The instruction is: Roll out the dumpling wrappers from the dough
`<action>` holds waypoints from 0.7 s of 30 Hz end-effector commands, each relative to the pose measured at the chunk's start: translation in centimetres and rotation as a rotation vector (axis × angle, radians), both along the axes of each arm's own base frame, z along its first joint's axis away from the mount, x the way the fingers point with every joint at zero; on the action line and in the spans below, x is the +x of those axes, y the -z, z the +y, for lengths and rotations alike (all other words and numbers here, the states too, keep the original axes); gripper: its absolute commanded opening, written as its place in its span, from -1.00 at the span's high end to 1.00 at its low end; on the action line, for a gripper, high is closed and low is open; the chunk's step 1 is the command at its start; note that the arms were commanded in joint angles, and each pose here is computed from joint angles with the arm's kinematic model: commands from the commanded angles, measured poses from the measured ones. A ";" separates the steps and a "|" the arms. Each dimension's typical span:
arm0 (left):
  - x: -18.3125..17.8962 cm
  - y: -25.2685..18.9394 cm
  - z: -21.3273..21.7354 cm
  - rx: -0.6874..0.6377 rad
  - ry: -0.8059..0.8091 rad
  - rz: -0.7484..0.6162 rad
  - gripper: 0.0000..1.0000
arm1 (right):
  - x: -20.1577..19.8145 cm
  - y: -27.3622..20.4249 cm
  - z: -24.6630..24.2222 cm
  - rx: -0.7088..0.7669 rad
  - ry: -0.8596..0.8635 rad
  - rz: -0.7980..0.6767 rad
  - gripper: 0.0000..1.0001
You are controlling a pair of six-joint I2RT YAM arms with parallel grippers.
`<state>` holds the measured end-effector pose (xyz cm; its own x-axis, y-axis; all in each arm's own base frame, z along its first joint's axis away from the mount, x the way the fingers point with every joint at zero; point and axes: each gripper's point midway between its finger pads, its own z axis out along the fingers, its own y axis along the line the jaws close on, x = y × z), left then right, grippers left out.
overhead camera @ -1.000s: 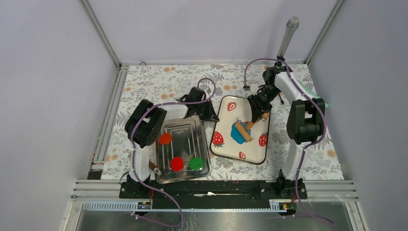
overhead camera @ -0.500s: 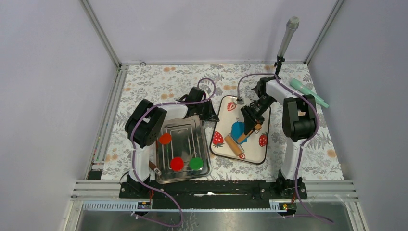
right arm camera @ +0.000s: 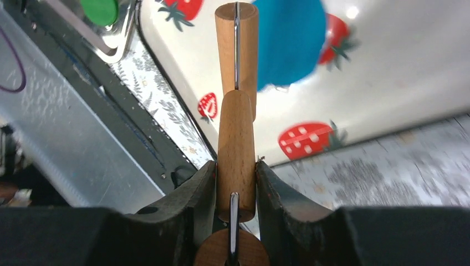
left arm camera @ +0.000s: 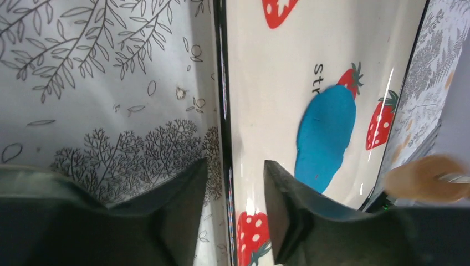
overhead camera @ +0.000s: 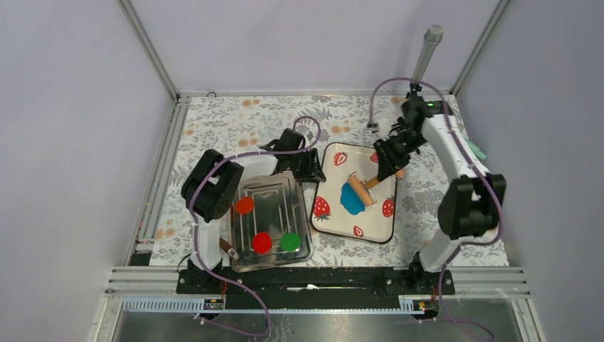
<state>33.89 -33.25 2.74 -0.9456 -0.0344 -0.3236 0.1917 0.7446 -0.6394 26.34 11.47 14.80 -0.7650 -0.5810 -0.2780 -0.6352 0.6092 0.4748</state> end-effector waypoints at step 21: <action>-2.9 -18.1 5.3 0.159 0.506 -0.495 -0.38 | -0.7 1.8 -20.2 0.241 0.954 0.028 1.00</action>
